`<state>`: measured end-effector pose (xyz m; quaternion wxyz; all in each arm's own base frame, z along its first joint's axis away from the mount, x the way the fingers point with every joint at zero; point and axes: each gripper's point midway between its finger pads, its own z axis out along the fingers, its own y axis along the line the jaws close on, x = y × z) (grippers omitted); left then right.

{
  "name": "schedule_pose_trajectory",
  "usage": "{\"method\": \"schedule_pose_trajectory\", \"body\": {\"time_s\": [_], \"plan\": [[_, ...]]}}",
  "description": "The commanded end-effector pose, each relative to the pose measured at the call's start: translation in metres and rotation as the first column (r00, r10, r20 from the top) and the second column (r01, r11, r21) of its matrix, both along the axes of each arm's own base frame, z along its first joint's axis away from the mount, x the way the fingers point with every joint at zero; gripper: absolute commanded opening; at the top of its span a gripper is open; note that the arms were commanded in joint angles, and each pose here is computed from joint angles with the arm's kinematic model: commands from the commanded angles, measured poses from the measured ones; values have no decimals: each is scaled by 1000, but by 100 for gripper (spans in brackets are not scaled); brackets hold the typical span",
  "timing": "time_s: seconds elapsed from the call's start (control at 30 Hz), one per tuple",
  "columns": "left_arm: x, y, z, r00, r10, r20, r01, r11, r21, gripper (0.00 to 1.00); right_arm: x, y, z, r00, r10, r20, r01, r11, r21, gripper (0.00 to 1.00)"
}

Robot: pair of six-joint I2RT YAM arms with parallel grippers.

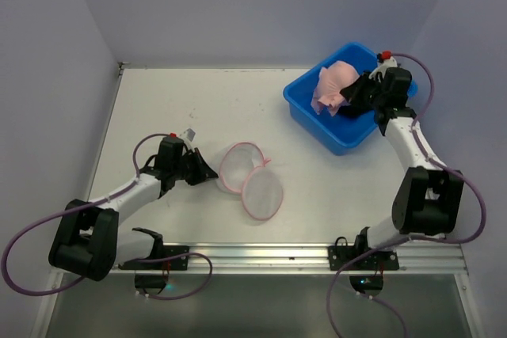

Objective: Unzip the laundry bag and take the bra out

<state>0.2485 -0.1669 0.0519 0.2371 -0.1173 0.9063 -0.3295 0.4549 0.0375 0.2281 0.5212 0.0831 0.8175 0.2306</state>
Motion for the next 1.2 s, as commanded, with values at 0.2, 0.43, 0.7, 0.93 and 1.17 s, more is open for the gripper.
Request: {"method": "schedule_pose_trajectory", "body": {"time_s": [0.2, 0.43, 0.7, 0.93, 1.17], "plan": [[-10, -2, -2, 999, 35, -37, -38, 998, -59, 0, 9, 35, -24, 994, -21, -110, 20, 1000, -4, 67], [-30, -12, -5, 981, 174, -91, -189, 963, -191, 0, -52, 91, 32, 999, -8, 52, 6, 999, 39, 98], [-15, 7, 22, 983, 185, 14, -185, 982, -26, 47, -168, 176, -38, 940, 318, -127, -289, 936, 202, 96], [1, 20, 37, 992, 115, 60, -121, 987, 111, 66, -243, 209, -93, 836, 476, -273, -460, 879, 125, 95], [36, 12, 45, 993, 30, 110, -47, 986, 159, 65, -273, 226, -66, 822, 528, -213, -543, 839, -14, 96]]}}
